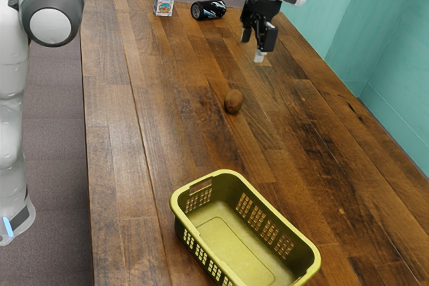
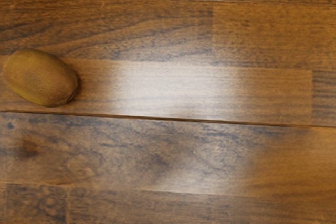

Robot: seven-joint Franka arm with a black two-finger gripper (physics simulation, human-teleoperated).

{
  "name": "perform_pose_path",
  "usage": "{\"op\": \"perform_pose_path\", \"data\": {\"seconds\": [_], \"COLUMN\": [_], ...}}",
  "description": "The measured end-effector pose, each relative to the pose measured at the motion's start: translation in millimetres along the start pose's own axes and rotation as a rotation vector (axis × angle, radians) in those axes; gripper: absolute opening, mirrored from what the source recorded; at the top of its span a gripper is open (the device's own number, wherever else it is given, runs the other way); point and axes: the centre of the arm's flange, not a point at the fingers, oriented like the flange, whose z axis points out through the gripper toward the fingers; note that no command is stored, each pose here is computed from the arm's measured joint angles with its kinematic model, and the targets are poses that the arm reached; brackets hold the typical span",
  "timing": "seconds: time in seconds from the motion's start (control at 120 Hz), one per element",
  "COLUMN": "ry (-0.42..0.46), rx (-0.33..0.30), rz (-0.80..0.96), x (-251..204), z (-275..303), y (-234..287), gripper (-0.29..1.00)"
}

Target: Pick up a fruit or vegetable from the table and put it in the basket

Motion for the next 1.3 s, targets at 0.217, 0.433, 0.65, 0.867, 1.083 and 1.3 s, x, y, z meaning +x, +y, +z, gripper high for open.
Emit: {"op": "perform_pose_path", "data": {"seconds": [0.217, 0.433, 0.65, 0.867, 1.083, 1.3], "ry": [0.004, -0.010, -0.059, -0.047, 0.005, 0.026], "rx": [0.004, 0.009, 0.009, 0.003, 0.046, 0.063], "rz": [-0.007, 0.045, 0.156, 0.268, 0.322, 0.394], "x": [1, 0, 2, 7, 31, 81], "z": [1, 2, 27, 81, 120, 169], "y": [-2, -5, -30, -57, -106, -123], "gripper": [0.70, 0.70, 0.70, 0.70, 0.70, 0.70]}}
